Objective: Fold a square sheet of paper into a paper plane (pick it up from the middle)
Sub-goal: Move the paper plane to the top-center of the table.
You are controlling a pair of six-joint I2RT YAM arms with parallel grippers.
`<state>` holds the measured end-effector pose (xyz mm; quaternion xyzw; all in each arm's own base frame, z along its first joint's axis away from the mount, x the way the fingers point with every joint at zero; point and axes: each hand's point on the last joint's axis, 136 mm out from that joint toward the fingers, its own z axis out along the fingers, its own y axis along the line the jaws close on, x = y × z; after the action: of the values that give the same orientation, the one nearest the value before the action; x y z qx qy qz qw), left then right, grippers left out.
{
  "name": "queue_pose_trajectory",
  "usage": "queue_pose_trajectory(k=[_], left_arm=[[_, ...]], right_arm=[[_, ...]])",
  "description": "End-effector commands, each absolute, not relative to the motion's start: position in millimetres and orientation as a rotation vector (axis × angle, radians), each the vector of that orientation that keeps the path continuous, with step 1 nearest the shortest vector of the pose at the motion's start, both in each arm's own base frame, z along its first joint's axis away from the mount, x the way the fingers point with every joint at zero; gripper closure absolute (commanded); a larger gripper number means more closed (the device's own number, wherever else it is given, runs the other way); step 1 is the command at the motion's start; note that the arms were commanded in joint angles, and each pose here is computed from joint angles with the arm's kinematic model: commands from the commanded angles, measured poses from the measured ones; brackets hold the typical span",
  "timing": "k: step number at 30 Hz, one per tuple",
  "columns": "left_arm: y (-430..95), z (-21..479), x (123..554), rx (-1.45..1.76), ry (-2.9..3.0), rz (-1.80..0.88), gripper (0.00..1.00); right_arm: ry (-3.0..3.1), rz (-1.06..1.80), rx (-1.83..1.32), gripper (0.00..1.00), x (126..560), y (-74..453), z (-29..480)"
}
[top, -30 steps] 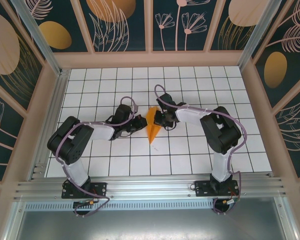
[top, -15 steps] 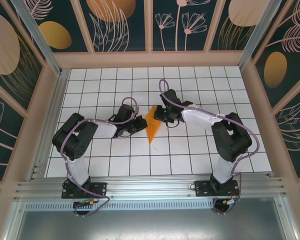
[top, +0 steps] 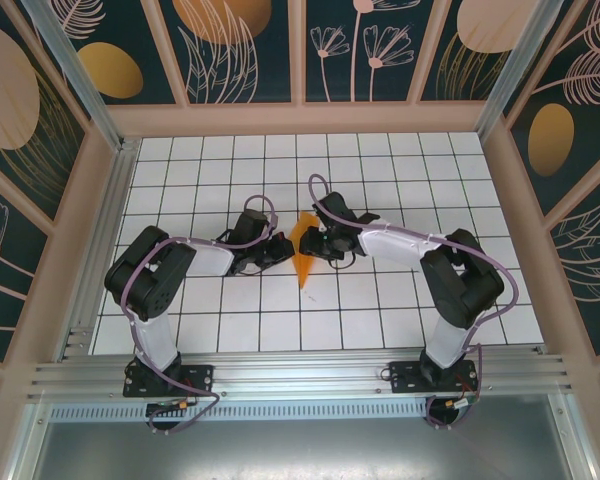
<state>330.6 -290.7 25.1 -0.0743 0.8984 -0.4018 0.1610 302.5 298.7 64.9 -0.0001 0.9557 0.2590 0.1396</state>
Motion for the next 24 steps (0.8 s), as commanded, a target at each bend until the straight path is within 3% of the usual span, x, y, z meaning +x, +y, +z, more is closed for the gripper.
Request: queue_pose_trajectory(k=[1, 11, 19, 24], left_arm=[[-298.7, 39.6, 330.8, -0.172, 2.539, -1.204, 0.95], [-306.4, 51.8, 321.3, -0.132, 2.518, -1.316, 0.92], [-306.4, 62.7, 319.1, -0.123, 2.494, -1.352, 1.00], [-293.4, 76.5, 324.1, -0.136, 2.465, -1.319, 1.00]], right_arm=[[2.745, 0.783, -0.036, 0.63, 299.9, 306.8, 70.3], [2.767, 0.740, -0.072, 0.61, 296.4, 307.9, 59.2], [2.782, 0.700, -0.081, 0.61, 296.1, 307.7, 51.6], [2.784, 0.667, -0.079, 0.60, 296.3, 305.8, 51.7]])
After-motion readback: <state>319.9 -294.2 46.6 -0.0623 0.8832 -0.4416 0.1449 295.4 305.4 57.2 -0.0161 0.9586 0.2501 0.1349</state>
